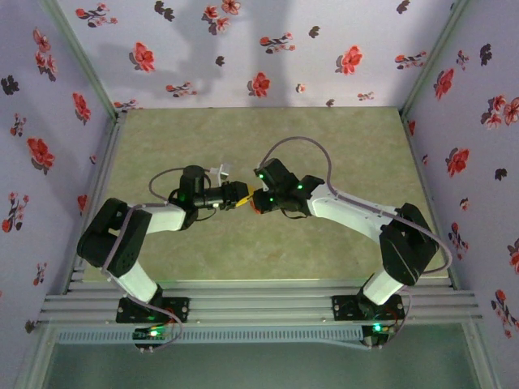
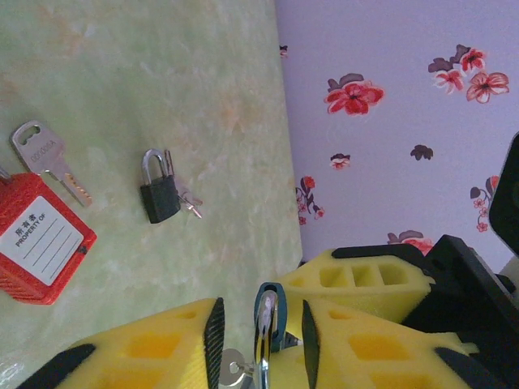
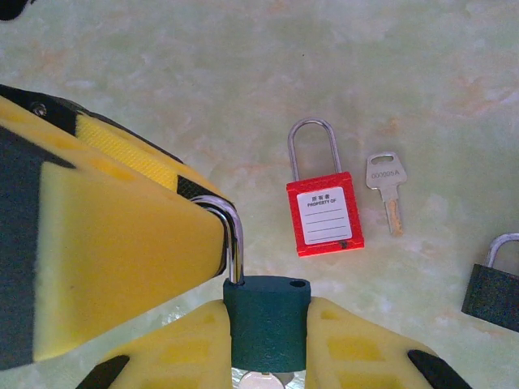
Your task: Lock with the key
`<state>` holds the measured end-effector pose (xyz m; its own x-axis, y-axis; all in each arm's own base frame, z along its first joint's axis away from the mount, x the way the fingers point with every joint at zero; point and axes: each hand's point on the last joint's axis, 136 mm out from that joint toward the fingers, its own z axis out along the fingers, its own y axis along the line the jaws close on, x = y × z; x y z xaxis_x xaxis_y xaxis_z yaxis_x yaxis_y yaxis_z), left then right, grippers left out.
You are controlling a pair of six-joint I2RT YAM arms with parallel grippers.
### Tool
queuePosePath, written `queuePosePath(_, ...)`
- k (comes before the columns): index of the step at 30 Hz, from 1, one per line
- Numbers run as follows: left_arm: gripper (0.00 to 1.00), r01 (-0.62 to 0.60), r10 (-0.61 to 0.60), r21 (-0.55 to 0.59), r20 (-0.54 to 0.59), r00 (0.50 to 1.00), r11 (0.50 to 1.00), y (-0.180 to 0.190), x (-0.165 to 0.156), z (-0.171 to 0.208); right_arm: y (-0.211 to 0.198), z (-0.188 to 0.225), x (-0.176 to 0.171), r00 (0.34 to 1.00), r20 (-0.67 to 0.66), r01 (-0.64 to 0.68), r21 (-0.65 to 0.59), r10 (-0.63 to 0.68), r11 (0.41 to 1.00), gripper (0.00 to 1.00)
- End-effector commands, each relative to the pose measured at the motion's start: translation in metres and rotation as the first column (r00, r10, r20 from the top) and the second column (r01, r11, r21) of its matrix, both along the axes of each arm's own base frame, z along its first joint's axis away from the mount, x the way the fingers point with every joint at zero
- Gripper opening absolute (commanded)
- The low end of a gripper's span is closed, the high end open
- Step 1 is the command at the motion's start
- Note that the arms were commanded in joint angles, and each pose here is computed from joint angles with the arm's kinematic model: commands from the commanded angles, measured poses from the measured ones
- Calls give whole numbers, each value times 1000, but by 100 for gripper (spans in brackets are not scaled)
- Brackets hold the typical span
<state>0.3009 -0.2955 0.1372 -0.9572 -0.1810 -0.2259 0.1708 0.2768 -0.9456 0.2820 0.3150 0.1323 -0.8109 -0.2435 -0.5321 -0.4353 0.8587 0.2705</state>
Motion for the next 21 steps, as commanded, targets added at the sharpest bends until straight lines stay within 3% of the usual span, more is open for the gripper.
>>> queuePosePath(1,32,35,-34,-29,51,998,999,-7,1,15,9,20,7,1000,24,5,62,-6,998,8)
queuePosePath(21,23,31,-29,-29,51,998,999,-5,2,15,10,9,1,1000,-11,-13,62,13,998,8)
